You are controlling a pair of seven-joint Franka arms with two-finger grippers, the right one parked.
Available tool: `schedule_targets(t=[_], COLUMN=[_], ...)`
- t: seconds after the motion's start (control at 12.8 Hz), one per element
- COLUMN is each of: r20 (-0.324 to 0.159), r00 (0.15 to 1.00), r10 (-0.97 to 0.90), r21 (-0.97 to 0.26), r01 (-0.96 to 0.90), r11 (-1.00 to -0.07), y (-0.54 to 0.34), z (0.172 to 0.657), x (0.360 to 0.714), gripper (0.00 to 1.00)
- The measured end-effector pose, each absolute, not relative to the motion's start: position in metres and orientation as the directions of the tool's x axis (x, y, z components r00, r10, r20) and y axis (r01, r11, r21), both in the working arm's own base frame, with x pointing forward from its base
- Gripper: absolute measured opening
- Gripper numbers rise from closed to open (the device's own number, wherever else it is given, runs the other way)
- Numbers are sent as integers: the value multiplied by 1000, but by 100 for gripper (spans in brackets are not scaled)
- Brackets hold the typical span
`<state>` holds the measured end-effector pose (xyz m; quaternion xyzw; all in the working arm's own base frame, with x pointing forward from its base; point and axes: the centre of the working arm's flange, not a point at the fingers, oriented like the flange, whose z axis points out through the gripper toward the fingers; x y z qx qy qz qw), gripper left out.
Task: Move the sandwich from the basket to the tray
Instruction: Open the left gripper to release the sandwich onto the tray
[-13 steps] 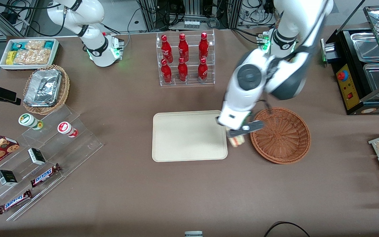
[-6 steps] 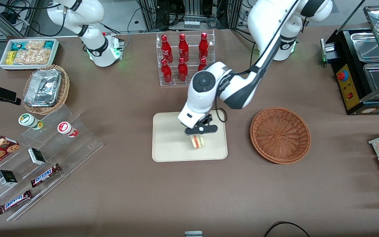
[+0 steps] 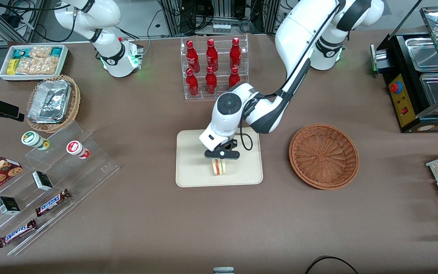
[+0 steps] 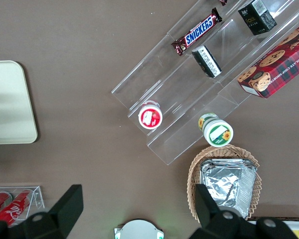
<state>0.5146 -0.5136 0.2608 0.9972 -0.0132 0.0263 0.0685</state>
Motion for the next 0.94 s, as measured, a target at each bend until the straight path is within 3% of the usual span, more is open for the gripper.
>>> schedule_targets(t=[0.63, 0.78, 0.94], r20=[51, 54, 54], r00=[996, 996, 996], r10=[-67, -66, -66], r21=[137, 139, 139], r01=[-73, -73, -73], r11=[-988, -988, -988], y=[-522, -522, -522], z=[234, 235, 235], x=[506, 507, 507], gripper=[18, 33, 54])
